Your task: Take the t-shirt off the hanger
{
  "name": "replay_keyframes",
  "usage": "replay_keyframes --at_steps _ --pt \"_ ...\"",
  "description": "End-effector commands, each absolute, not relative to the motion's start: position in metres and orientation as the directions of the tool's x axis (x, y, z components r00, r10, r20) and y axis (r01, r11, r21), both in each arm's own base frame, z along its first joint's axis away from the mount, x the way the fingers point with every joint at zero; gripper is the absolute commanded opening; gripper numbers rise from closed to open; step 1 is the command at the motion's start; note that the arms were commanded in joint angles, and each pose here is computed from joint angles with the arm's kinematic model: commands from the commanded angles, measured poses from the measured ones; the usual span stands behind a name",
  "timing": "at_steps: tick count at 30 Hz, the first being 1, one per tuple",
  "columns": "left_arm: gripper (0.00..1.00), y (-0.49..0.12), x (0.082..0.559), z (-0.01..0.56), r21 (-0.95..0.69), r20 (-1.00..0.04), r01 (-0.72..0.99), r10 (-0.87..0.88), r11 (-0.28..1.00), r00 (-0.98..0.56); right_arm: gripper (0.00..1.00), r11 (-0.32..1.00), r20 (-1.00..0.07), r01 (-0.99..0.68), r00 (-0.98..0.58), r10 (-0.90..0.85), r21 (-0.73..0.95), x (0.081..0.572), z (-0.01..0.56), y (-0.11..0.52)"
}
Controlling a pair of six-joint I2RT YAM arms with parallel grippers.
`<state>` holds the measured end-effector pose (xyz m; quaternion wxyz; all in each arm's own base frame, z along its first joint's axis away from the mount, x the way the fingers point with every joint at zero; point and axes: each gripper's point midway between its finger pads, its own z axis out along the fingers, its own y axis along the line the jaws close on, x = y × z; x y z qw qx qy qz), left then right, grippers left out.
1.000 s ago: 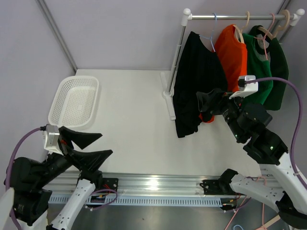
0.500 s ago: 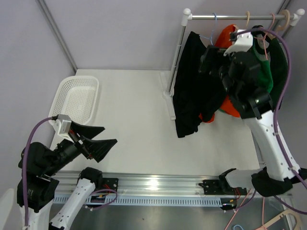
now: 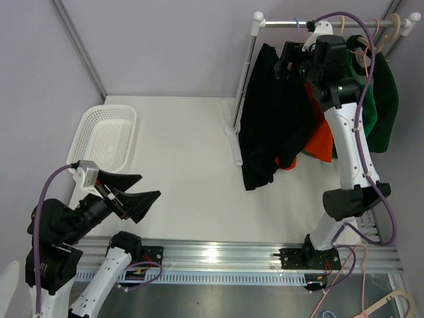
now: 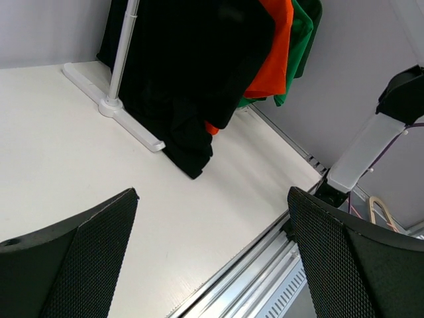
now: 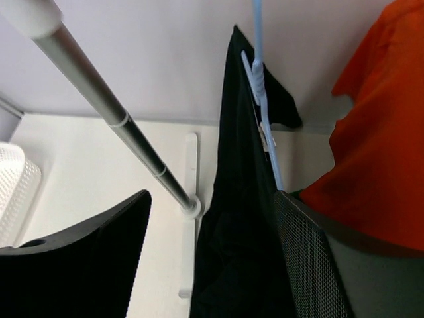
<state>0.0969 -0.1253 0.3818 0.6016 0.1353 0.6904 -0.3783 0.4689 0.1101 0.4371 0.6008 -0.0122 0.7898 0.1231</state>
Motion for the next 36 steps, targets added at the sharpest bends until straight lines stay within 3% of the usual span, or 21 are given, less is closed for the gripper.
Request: replay_keyframes --at_steps 1,2,3,5,11,29,36 --pt "0.99 -0.127 0.110 0.384 -0.349 -0.937 0.638 -0.263 0.686 -0.229 0.77 0.957 -0.955 -0.239 -0.281 0.093 0.164 0.476 0.438 0.115" --pt "1.00 -0.129 0.116 0.382 -0.353 -0.935 0.635 -0.261 0.687 -0.239 0.77 0.956 -0.955 -0.243 -0.283 0.092 0.164 0.479 0.437 0.115" --pt "0.99 -0.129 0.117 0.384 -0.353 -0.936 0.636 -0.261 0.686 -0.238 0.70 0.956 -0.958 -0.244 -0.270 0.096 0.165 0.482 0.441 0.111" --pt "0.99 -0.130 0.123 0.385 -0.349 -0.937 0.632 -0.257 0.692 -0.237 0.68 0.957 -0.959 -0.243 -0.270 0.088 0.156 0.490 0.437 0.111" --pt "0.99 -0.133 0.130 0.387 -0.343 -0.939 0.639 -0.251 0.688 -0.235 0.78 0.976 -0.965 -0.187 -0.255 0.057 0.107 0.510 0.430 0.100" --pt "1.00 -0.136 0.126 0.397 -0.317 -0.948 0.672 -0.245 0.669 -0.203 0.84 0.954 -0.989 -0.280 -0.126 0.077 0.110 0.456 0.489 0.106" --pt "0.99 -0.136 0.129 0.396 -0.321 -0.947 0.668 -0.249 0.671 -0.205 0.85 0.969 -0.990 -0.232 -0.124 0.062 0.089 0.481 0.477 0.098"
